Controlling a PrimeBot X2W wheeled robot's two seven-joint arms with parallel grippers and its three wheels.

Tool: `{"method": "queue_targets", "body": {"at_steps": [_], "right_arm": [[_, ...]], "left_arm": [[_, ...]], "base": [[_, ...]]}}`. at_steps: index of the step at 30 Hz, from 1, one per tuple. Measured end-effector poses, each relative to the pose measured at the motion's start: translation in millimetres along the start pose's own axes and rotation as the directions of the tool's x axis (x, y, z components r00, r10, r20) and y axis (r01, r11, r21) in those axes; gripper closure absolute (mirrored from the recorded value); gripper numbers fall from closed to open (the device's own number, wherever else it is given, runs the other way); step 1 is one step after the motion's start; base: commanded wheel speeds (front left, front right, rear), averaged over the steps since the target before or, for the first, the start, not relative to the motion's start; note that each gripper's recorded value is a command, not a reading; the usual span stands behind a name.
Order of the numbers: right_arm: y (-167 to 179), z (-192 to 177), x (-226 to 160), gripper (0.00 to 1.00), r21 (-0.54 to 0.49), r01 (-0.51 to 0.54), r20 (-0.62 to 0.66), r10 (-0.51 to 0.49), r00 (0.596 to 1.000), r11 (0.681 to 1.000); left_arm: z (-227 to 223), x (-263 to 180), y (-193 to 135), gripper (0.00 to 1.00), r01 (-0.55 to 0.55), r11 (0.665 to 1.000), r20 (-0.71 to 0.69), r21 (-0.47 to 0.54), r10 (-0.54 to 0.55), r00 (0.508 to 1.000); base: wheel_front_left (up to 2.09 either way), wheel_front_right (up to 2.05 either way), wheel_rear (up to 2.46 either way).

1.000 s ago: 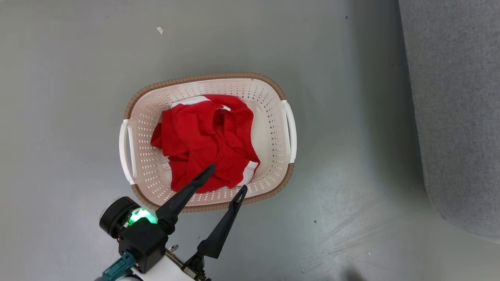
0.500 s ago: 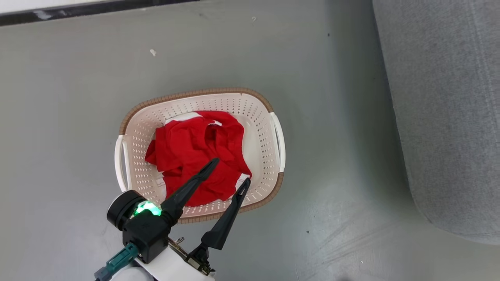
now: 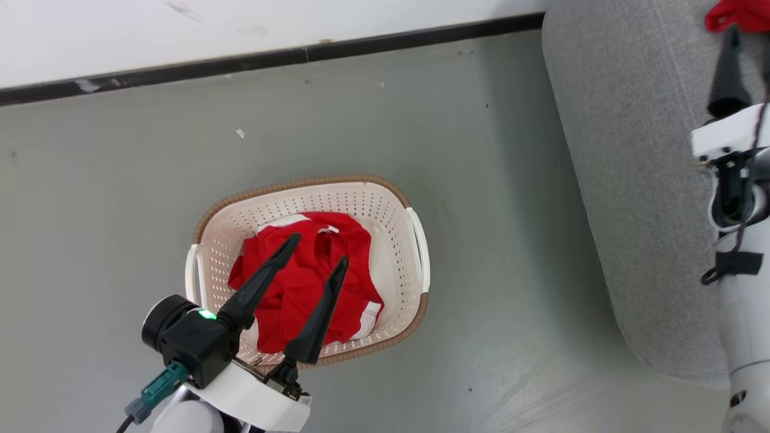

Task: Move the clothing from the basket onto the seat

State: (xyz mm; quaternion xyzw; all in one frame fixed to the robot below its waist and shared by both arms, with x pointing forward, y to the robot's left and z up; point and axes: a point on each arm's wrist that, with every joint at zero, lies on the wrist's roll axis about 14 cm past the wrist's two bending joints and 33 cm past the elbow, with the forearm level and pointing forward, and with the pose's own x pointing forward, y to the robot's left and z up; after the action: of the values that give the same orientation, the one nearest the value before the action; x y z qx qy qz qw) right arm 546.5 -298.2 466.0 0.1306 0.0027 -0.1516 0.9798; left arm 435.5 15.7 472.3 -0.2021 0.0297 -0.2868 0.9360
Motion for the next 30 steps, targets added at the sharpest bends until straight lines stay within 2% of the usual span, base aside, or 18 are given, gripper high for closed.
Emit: {"method": "queue_targets", "body": {"at_steps": [5, 10, 14, 22, 30], "right_arm": [[31, -9, -21, 0.00, -0.040, -0.112, -0.034, 0.110, 0.993, 0.993], [48, -15, -39, 0.00, -0.045, -0.175, -0.057, 0.173, 0.983, 0.983], [76, -12, -52, 0.00, -0.050, -0.263, -0.051, 0.260, 0.964, 0.964], [120, -20, -90, 0.00, -0.088, -0.416, -0.078, 0.410, 0.909, 0.905], [131, -23, -121, 0.00, -0.118, -0.475, -0.090, 0.467, 0.880, 0.872]], "left_arm": [[10, -6, 4, 0.00, -0.044, 0.999, 0.027, 0.016, 0.043, 0.999], [17, -17, 17, 0.00, -0.112, 0.993, 0.040, 0.035, 0.111, 0.993], [24, -31, 30, 0.00, -0.188, 0.981, 0.055, 0.049, 0.186, 0.981], [34, -67, 64, 0.00, -0.355, 0.932, 0.071, 0.071, 0.350, 0.934], [39, -103, 81, 0.00, -0.454, 0.887, 0.080, 0.081, 0.448, 0.890]], "base": [[0.00, 0.00, 0.00], [0.00, 0.00, 0.00], [0.00, 0.00, 0.00], [0.00, 0.00, 0.00], [0.00, 0.00, 0.00]]}}
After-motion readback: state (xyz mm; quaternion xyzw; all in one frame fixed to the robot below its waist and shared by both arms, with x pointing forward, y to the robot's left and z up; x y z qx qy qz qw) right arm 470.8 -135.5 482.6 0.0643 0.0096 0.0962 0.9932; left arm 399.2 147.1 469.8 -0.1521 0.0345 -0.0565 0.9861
